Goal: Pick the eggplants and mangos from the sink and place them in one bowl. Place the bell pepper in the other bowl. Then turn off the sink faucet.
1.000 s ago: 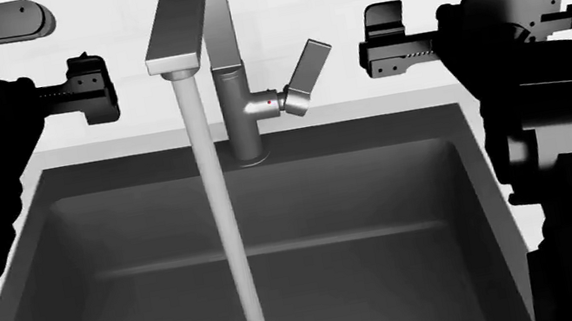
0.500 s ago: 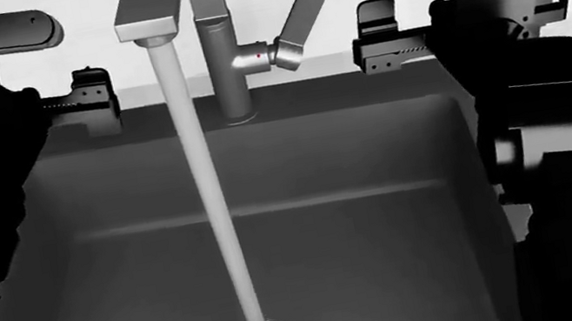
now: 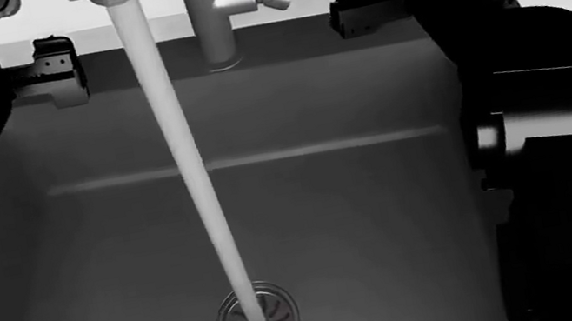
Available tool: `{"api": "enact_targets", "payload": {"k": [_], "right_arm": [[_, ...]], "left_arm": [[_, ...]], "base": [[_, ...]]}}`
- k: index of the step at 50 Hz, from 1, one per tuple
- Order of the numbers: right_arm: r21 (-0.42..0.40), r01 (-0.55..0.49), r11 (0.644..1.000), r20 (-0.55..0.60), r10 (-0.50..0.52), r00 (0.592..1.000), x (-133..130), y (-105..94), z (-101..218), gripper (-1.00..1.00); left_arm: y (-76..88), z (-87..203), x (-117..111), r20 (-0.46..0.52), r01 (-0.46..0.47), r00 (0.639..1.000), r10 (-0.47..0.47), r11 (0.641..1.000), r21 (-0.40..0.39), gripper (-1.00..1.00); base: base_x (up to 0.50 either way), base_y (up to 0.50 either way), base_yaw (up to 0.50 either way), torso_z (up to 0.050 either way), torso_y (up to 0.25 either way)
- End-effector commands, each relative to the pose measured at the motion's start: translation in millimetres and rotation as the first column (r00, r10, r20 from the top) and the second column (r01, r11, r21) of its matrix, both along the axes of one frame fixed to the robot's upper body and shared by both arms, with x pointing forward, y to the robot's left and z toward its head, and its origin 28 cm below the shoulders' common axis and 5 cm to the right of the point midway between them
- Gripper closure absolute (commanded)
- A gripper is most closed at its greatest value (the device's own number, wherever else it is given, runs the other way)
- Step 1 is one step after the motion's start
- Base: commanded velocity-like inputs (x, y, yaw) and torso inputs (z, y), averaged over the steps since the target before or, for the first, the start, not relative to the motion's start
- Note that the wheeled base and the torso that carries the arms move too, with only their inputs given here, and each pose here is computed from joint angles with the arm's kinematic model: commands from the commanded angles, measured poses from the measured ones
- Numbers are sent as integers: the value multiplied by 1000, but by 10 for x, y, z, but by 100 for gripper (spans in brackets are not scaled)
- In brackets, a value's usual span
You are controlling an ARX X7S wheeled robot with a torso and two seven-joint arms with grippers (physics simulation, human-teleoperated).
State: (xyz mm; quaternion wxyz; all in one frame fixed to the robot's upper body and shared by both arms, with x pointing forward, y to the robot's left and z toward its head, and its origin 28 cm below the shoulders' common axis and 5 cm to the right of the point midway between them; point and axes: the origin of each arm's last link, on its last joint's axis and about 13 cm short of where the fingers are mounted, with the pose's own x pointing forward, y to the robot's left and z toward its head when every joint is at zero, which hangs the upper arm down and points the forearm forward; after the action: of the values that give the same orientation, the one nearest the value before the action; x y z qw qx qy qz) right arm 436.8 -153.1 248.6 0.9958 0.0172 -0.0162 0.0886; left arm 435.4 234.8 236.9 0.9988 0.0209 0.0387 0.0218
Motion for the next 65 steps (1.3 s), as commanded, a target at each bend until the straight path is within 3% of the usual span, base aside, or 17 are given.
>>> {"api": "enact_targets", "payload": {"k": [1,15,25,46,57,65], "right_arm": [[9,-28,1000,37,28,999,16,62,47,-100],[7,-47,999,69,46,997,30,142,112,-100],[-49,-102,994,75,105,992,46,308,126,-100],[-10,-194,981,82,194,978,52,491,237,-100],[-17,-156,988,82,157,984,50,437,271,-100],[6,-45,999,93,44,995,38,187,242,-100]], "left_arm": [[24,57,-13,7,7,1000,-7,1000,-16,-100],[68,91,-52,2,-6,1000,6,1000,-17,-100],[90,2,-44,-22,-12,1000,12,1000,-7,-100],[121,-54,-22,-23,-5,1000,6,1000,7,-100],[116,-44,-48,-16,1,1000,-1,1000,3,-100],[70,-33,-77,-12,11,1000,-11,1000,-5,-100]], "base": [[0,0,0,25,-160],[0,0,0,13,-78],[0,0,0,0,0],[0,0,0,0,0],[0,0,0,0,0],[0,0,0,0,0]]}}
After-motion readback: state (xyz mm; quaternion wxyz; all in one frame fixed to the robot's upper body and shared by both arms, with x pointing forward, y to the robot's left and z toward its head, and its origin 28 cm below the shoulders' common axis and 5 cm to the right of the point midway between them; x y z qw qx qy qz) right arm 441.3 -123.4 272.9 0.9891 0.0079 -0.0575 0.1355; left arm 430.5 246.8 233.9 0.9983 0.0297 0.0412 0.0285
